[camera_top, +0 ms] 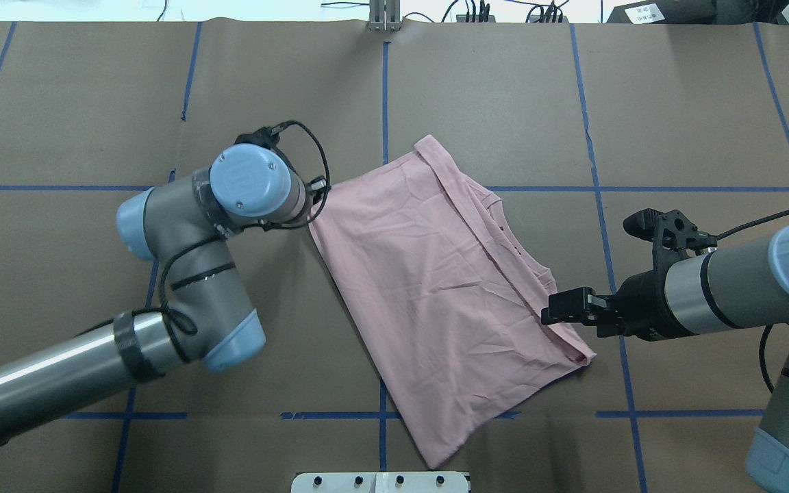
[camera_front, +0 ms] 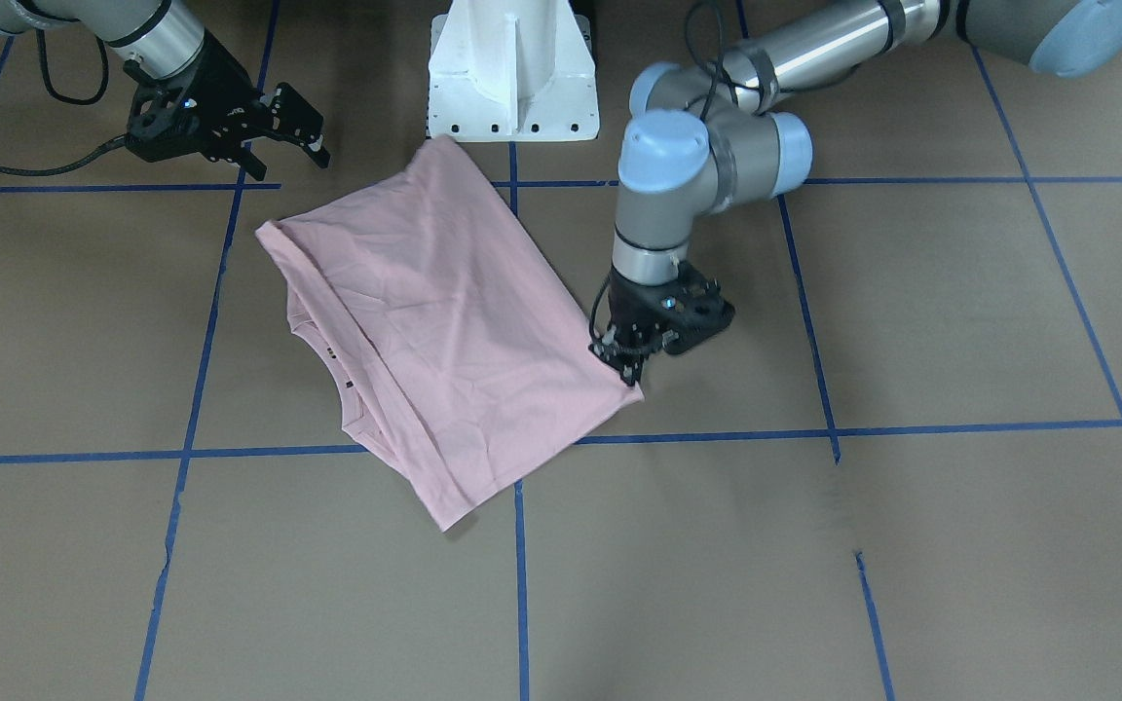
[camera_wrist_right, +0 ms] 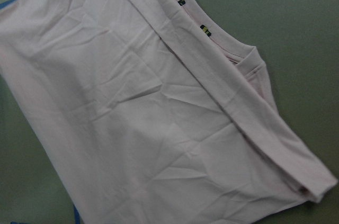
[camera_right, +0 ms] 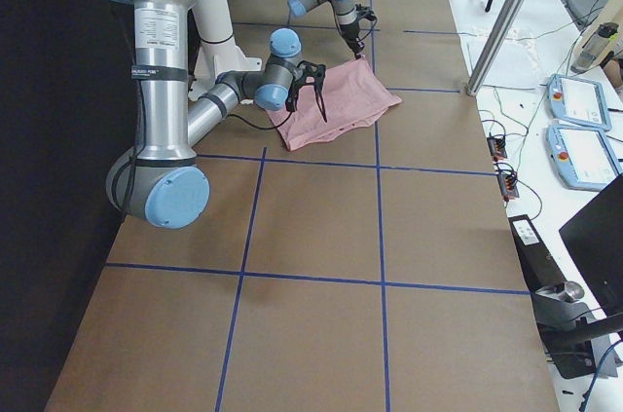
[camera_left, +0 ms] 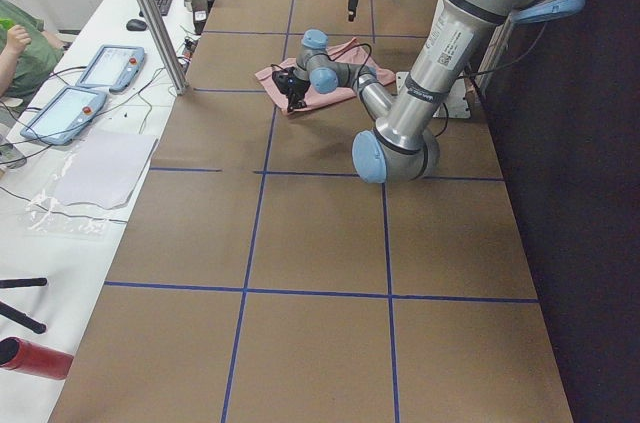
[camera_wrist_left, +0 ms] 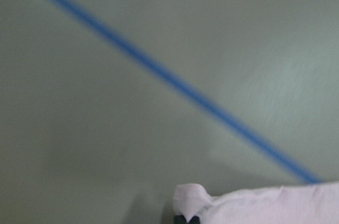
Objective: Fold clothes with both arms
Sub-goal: 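Grasp the corner with the left gripper and pull it away from the robot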
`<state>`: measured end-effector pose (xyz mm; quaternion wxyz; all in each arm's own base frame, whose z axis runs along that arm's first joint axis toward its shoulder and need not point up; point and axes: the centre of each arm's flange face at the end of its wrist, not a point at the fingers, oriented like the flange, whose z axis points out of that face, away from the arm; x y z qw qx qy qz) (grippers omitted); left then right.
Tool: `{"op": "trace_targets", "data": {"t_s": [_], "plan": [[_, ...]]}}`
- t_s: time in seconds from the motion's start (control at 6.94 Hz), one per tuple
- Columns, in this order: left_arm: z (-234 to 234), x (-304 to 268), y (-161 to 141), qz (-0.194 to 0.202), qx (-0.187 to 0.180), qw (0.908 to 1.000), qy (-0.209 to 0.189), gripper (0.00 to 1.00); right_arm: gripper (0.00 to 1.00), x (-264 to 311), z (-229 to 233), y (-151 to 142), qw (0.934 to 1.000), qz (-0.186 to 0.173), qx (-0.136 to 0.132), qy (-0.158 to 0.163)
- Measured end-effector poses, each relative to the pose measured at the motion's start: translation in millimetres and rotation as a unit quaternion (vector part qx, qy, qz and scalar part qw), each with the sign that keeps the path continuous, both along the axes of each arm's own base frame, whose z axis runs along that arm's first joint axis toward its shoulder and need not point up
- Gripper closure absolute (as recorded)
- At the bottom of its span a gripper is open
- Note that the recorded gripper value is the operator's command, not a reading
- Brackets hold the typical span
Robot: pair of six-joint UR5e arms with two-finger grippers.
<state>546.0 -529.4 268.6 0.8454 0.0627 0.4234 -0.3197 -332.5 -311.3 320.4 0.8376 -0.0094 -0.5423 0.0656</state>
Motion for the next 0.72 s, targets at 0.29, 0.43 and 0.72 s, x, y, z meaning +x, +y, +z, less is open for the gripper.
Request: {"op": "trace_targets", "data": {"t_s": [0.29,0.43,0.72], "plan": [[-6.3,-0.3,-80.3,-0.011,0.047,0.9988,0.000,1.00,0.00,-3.1,-6.0,-3.5,1.0000,0.002,0.003,-0.006],[-9.2,2.8,-101.3,-0.013,0.069,0.9975,0.009,1.00,0.00,-3.7,-6.7,-4.3,1.0000,0.003,0.004,-0.006],[-6.6,11.3,-121.0,-0.011,0.110,0.9936,0.022,1.00,0.00,-4.2,-7.7,-5.5,1.0000,0.004,0.004,-0.007]]}}
